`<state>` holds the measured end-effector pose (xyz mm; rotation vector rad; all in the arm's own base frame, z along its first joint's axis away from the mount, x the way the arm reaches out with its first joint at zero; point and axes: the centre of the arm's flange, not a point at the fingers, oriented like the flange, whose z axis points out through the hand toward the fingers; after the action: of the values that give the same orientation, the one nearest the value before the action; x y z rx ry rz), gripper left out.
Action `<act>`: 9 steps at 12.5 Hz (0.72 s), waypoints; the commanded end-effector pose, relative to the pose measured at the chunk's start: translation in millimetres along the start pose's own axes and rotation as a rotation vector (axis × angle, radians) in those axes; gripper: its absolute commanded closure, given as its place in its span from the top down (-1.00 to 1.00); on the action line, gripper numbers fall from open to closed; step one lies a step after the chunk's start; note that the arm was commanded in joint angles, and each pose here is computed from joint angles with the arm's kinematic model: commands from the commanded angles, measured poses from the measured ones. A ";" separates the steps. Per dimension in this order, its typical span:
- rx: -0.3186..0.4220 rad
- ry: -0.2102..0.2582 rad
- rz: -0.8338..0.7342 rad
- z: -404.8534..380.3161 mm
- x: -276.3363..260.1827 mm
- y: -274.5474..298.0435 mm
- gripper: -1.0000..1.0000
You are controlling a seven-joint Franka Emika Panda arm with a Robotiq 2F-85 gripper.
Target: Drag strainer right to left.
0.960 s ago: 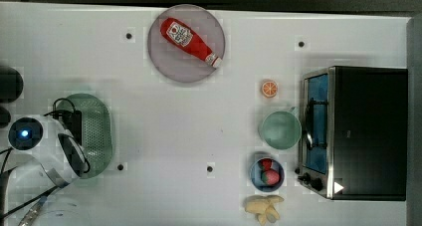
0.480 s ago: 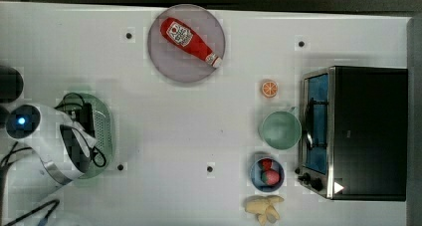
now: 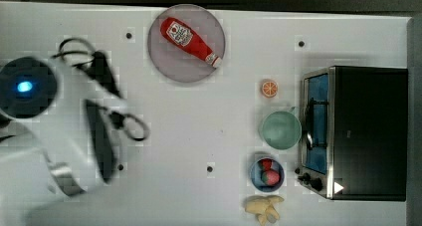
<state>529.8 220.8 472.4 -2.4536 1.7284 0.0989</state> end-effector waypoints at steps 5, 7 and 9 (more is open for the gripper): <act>-0.082 0.109 -0.375 -126.3 232.8 111.6 1.00; -0.090 0.119 -0.361 -140.1 246.5 129.3 1.00; -0.092 0.113 -0.361 -141.5 245.7 131.5 1.00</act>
<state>470.0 -150.7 585.6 -2.6484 1.6053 -0.0547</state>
